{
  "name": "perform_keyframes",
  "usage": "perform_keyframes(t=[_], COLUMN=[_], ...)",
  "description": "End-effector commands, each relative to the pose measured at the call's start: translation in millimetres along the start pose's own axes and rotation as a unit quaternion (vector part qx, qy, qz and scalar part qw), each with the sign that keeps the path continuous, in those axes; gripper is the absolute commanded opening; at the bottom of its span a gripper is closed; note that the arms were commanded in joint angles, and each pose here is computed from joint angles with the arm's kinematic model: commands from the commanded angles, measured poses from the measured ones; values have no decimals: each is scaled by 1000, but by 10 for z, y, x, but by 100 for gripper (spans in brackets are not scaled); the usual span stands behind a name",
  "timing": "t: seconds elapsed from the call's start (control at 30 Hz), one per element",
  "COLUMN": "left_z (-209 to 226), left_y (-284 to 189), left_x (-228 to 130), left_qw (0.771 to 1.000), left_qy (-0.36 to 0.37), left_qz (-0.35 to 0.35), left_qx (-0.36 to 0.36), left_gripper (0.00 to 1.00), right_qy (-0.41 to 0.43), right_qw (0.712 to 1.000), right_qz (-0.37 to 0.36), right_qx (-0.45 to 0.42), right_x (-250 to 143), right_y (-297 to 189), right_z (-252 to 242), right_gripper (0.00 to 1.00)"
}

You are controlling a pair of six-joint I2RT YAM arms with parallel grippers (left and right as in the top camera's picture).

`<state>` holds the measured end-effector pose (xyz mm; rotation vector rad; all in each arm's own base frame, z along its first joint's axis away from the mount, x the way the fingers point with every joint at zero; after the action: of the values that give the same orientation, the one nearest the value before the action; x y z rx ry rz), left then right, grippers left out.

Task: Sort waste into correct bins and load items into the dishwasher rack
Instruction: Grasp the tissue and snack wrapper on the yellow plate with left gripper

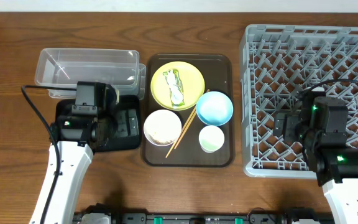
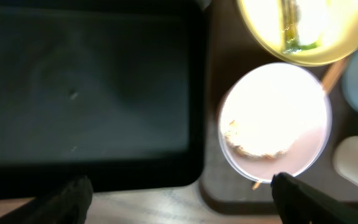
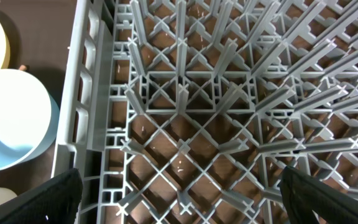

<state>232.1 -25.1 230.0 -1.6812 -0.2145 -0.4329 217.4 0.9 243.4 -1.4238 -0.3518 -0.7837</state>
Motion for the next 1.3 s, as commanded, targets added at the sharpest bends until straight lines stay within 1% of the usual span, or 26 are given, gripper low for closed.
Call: perform_keyframes(t=[0.0, 0.17, 0.37, 0.47, 0.53, 0.7, 0.83, 0.9, 1.2, 1.27], left_z=[-41, -64, -279, -427, -543, -697, -749, -768, -875, -881], left_y=[-61, -79, -123, -9, 145, 665, 1123, 1280, 1786, 1862], left_x=[107, 305, 774, 988, 1092, 1176, 1127, 1092, 952, 920], left_qw=[999, 996, 981, 976, 972, 975, 982, 984, 986, 987], left_qy=[2, 4, 51, 83, 109, 126, 123, 123, 136, 137], left_qz=[-32, -89, -180, -199, -205, -176, -129, -111, -65, -55], left_qx=[-29, -30, -41, -34, -42, -54, -59, -60, -66, -66], left_gripper=[89, 89, 89, 89, 89, 89, 89, 89, 88, 86], right_qy=[-1, -1, -1, -1, -1, -1, -1, -1, -1, -1], right_qw=[1000, 1000, 1000, 1000, 1000, 1000, 1000, 1000, 1000, 1000], right_qz=[-9, -5, -3, -3, -2, -1, -1, -2, -1, -1], right_qx=[10, 18, 26, 25, 25, 25, 25, 25, 25, 25], right_x=[56, 49, 47, 46, 44, 42, 42, 43, 42, 42], right_y=[-49, -49, -49, -49, -48, -43, -43, -43, -43, -43], right_z=[41, 52, 63, 63, 62, 62, 62, 62, 62, 62], right_gripper=[99, 99, 99, 99, 99, 99, 99, 99, 99, 99])
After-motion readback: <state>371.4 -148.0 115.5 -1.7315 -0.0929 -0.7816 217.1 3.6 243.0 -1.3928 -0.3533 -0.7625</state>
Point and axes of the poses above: each gripper's point midway between its finger pads, its own y axis out along the fingers, its own z axis along the line the jaws close on, x = y × z, the point moved 10 cm from there along -y, back along the fingers, and after that the axes turned 14 degrees about y, right-handed, at the moved point
